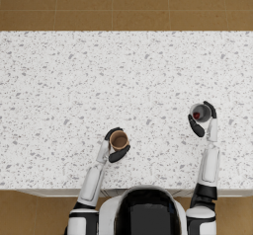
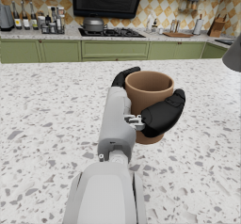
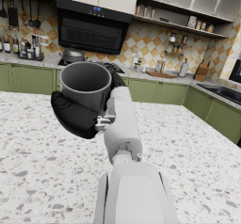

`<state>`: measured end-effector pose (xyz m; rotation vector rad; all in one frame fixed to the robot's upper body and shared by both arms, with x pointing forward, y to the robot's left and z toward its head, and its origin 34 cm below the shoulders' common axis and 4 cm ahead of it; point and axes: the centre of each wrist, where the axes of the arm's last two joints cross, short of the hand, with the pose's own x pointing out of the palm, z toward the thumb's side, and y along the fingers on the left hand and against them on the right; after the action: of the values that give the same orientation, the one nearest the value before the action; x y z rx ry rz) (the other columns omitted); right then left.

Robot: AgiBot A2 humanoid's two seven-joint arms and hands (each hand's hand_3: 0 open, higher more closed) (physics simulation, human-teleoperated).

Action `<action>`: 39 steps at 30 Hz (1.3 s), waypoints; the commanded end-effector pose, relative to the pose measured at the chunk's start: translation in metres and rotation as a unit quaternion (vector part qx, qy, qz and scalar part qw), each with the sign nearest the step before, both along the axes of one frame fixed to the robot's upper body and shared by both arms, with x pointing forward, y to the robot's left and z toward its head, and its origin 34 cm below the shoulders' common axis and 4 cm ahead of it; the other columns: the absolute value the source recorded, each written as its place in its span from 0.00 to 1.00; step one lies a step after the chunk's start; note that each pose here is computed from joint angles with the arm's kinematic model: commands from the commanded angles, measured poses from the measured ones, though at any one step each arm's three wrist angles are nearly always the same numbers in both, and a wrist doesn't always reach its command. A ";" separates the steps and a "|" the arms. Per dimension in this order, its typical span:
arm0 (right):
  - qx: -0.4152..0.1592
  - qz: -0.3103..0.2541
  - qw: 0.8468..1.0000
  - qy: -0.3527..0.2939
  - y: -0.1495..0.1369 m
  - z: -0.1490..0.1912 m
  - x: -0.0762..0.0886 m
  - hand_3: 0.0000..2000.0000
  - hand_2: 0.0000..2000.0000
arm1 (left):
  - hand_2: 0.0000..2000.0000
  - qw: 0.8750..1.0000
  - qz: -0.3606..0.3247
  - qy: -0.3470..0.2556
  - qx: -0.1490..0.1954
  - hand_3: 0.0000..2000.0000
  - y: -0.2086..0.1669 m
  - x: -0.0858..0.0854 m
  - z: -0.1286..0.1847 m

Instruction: Pick up two cups and pour the berry on the right into the cup on the left

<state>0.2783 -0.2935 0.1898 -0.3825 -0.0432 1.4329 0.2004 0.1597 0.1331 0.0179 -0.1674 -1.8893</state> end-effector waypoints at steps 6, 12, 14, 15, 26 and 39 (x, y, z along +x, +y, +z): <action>-0.067 0.092 0.988 -0.106 0.059 0.050 -0.022 0.64 1.00 | 1.00 0.998 -0.036 -0.054 0.019 0.64 -0.042 0.021 0.020; -0.156 0.099 0.971 -0.152 0.088 0.070 -0.032 0.64 1.00 | 1.00 0.993 -0.049 -0.083 0.063 0.64 -0.061 0.024 0.025; -0.182 0.093 0.966 -0.161 0.094 0.073 -0.030 0.64 1.00 | 1.00 0.993 -0.054 -0.080 0.068 0.64 -0.065 0.025 0.022; -0.195 0.090 0.963 -0.165 0.097 0.075 -0.030 0.64 1.00 | 1.00 0.993 -0.054 -0.081 0.068 0.64 -0.066 0.025 0.022; -0.336 0.061 0.916 -0.211 0.130 0.086 -0.043 0.64 1.00 | 1.00 0.993 -0.058 -0.073 0.067 0.64 -0.073 0.030 0.019; -0.480 -0.025 0.840 -0.250 0.146 0.095 -0.062 0.64 1.00 | 1.00 0.995 -0.049 -0.060 0.064 0.64 -0.073 0.037 0.015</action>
<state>0.2214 -0.1507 0.2777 -1.5744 0.3413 1.1660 0.2346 0.0882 0.1430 0.2051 -0.1129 -1.9980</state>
